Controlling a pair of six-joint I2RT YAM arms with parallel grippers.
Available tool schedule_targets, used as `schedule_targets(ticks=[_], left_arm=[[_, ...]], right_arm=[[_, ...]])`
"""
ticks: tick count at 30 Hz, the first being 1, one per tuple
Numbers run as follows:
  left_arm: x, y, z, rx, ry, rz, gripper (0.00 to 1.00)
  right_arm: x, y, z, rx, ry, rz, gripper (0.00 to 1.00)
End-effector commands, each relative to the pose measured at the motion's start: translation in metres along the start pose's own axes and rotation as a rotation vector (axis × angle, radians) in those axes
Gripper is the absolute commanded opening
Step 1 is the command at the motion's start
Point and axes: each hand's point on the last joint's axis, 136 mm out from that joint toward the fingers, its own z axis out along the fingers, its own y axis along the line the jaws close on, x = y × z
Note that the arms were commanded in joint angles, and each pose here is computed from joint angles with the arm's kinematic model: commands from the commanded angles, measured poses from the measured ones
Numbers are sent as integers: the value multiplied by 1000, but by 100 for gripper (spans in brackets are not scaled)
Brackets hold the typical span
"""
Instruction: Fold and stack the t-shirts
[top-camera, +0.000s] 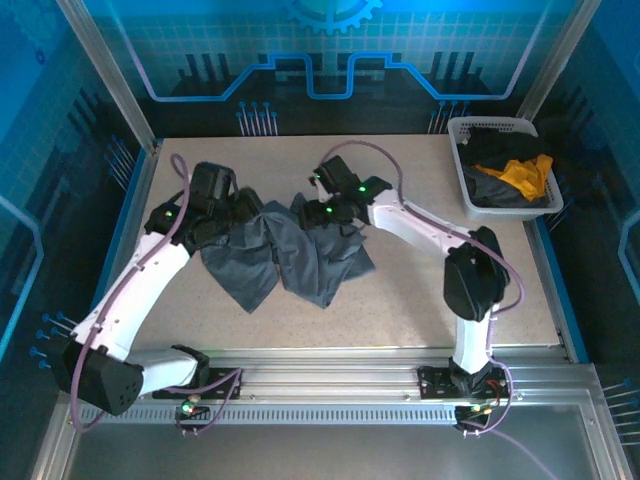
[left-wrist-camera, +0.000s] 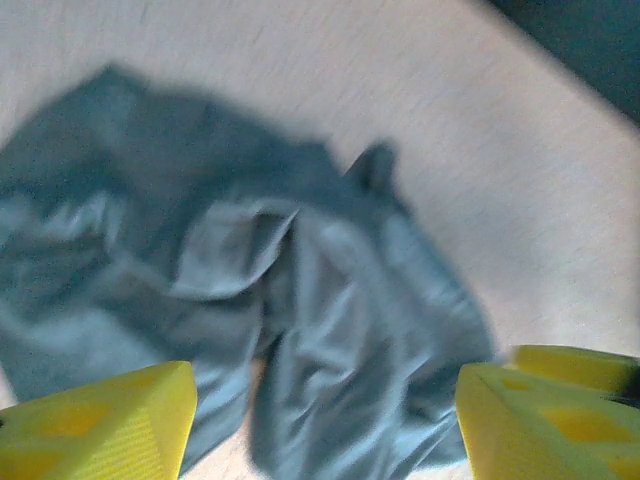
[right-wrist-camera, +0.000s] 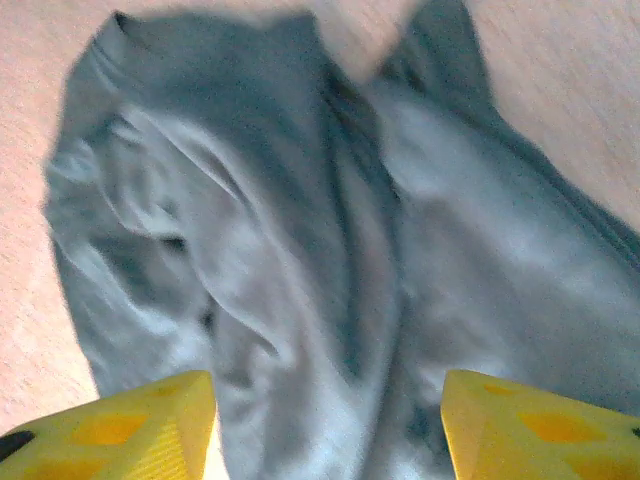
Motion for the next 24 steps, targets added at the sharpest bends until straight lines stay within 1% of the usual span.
schedule_targets(ticks=[1, 3, 5, 6, 8, 10, 13, 15, 17, 19, 22, 24], left_arm=[[55, 31, 17, -51, 219, -88, 68], [79, 42, 29, -73, 302, -119, 64], [105, 63, 41, -142, 379, -148, 63], [114, 74, 45, -183, 402, -154, 64], [123, 95, 54, -269, 425, -145, 70], [122, 99, 65, -281, 421, -130, 73], [117, 110, 87, -319, 424, -157, 77], [112, 125, 100, -363, 439, -228, 79], [107, 135, 111, -379, 441, -265, 79], [106, 145, 119, -414, 456, -267, 79], [114, 157, 129, -470, 488, -249, 75], [118, 162, 138, -472, 488, -252, 68]], right_arm=[[22, -34, -29, 10, -4, 103, 60], [55, -58, -25, 45, 47, 153, 59], [89, -80, -22, 89, 101, 182, 59], [101, -87, -21, 106, 123, 191, 59], [122, -95, -20, 118, 169, 198, 59], [136, -94, -18, 114, 209, 195, 60], [150, -81, -9, 94, 260, 129, 61], [155, -70, 0, 82, 297, 76, 62], [157, -53, 7, 59, 324, 21, 62], [156, -31, 13, 16, 336, -48, 62], [160, -1, 20, -30, 364, -148, 62], [167, 13, 27, -44, 399, -198, 62]])
